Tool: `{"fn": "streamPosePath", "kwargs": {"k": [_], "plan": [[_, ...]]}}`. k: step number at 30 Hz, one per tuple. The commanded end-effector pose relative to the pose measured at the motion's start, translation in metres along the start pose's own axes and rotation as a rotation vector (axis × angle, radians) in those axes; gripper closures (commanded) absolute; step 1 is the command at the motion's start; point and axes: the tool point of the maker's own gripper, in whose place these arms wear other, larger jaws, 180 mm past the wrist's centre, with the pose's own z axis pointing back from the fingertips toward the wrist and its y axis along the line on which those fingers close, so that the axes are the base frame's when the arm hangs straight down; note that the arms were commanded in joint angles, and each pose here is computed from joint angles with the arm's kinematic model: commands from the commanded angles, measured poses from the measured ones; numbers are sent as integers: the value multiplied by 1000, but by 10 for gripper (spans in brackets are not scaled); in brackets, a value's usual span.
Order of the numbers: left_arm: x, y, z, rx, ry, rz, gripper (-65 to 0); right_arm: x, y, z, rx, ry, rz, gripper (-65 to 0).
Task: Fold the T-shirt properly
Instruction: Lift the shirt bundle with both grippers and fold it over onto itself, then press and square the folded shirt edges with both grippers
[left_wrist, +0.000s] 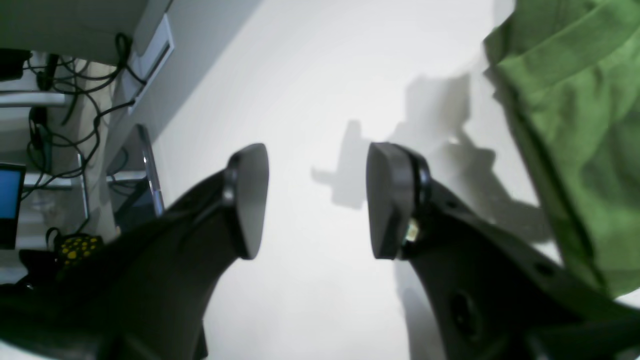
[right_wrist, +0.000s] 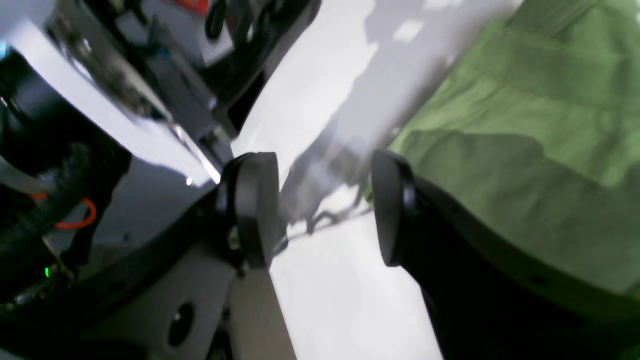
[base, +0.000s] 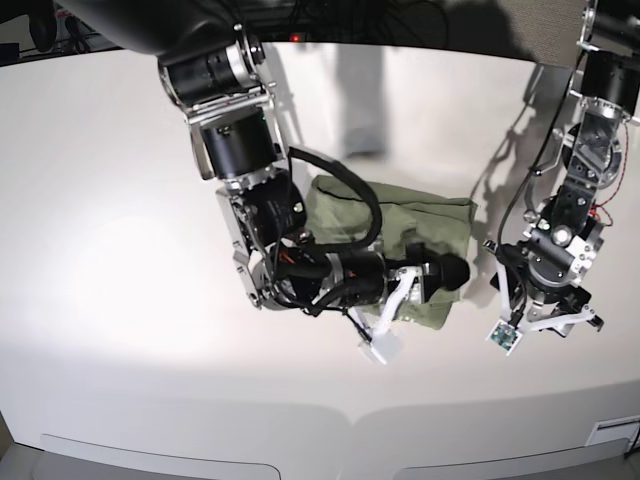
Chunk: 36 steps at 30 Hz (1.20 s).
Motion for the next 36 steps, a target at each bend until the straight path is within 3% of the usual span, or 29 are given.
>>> {"fn": "streamPosePath", "kwargs": {"k": [1,5,8,11,15,22,28,36], "plan": [[14,18,4,48,-40,9,-305,34,6,5,-2,-78,59,-305],[35,19,17,30,-126,225,-305,65,-27,26,-183,-116,154,-305],[76,5,47,-99,-277,320,-305,88,-46,45,-303,-124,215,-305],[91,-22,70,-221,-349,333,-305,108,-56,59,-384,-143,266,-304],[78,-86,73,-392,-296,432,-305,102,-87,88,-491,-103,283,-304],[43,-145,54,-499,-167,478,-305,63,-135,116,-574,-5,202,-304],[0,-166,29,-495,-15,447,-305,19,-147,120,-591,161,258,-304],[-4,-163,23,-472,-44,376,-305,-37,-149,103,-572,373,353,-304]]}}
